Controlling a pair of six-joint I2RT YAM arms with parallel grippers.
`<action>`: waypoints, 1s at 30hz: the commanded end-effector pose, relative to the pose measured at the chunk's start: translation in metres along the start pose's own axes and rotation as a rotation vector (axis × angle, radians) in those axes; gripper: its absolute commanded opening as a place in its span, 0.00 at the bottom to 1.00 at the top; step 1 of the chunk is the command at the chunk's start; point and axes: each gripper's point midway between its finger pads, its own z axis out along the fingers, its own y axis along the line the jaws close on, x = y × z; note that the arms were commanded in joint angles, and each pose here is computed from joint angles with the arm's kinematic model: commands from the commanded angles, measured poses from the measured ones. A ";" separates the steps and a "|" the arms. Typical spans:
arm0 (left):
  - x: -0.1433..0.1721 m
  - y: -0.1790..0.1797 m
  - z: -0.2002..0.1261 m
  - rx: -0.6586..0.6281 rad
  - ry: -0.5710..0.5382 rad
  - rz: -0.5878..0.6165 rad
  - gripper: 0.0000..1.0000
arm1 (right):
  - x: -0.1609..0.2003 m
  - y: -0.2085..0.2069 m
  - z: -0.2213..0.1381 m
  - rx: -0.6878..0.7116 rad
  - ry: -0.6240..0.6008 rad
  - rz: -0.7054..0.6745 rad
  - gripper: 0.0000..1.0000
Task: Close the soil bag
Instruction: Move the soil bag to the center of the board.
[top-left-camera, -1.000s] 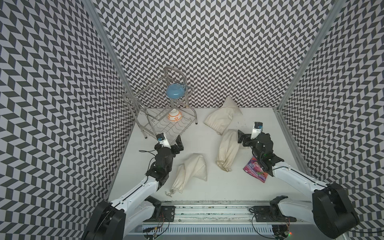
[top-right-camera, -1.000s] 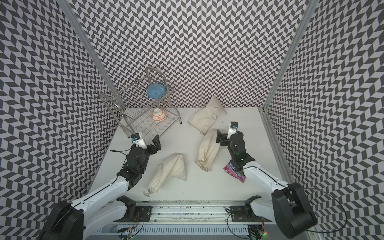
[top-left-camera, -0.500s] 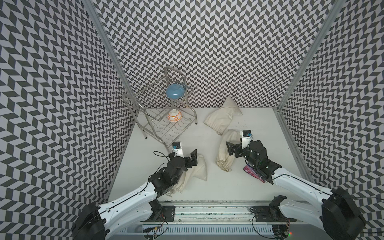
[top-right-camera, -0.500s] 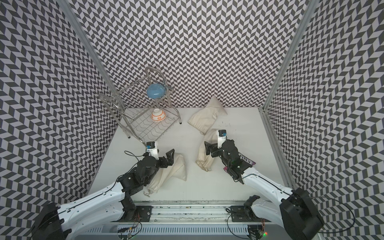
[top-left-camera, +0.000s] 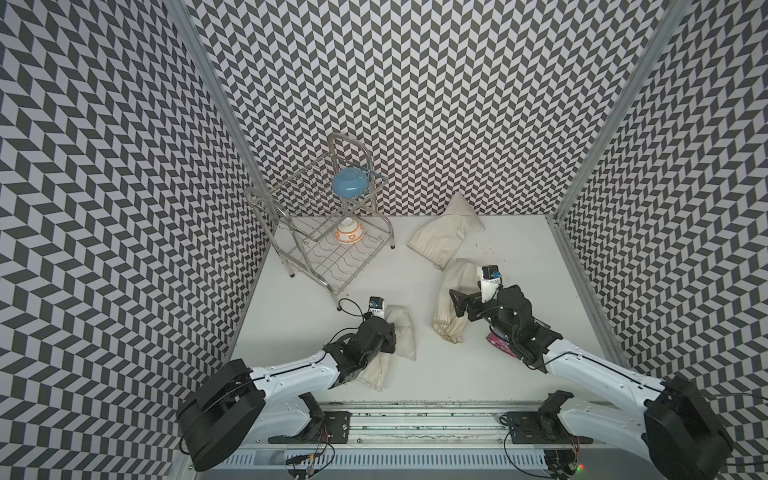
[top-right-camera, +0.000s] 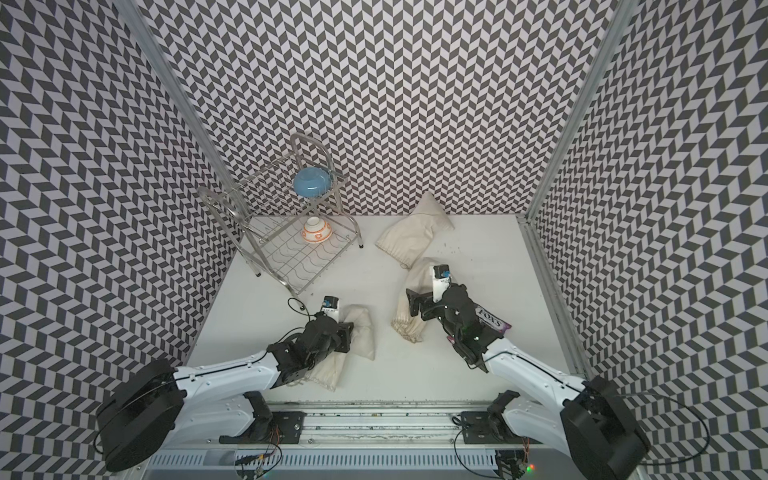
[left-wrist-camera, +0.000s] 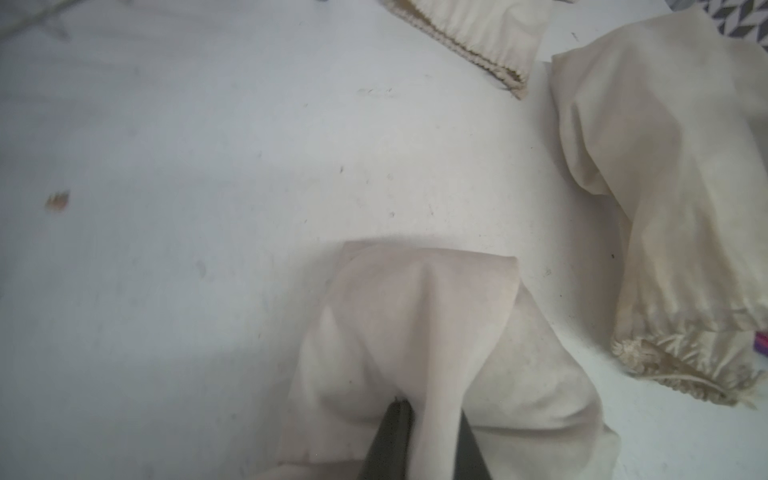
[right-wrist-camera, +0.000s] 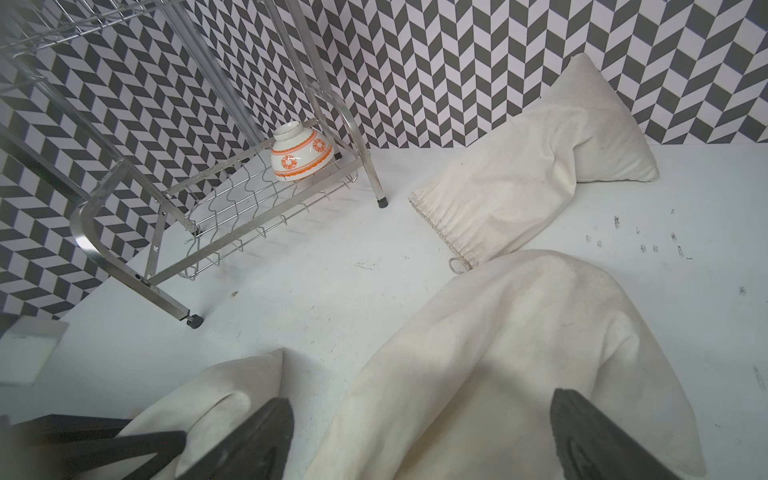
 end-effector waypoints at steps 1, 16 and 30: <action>-0.045 -0.015 0.021 0.093 -0.099 -0.026 0.04 | -0.016 0.003 -0.005 -0.010 -0.076 -0.003 1.00; -0.169 -0.031 0.104 0.141 -0.209 -0.024 0.53 | -0.015 0.000 -0.007 0.008 -0.090 -0.015 1.00; -0.119 0.031 -0.055 0.010 -0.368 -0.144 0.92 | 0.021 0.098 0.028 -0.286 0.097 -0.153 1.00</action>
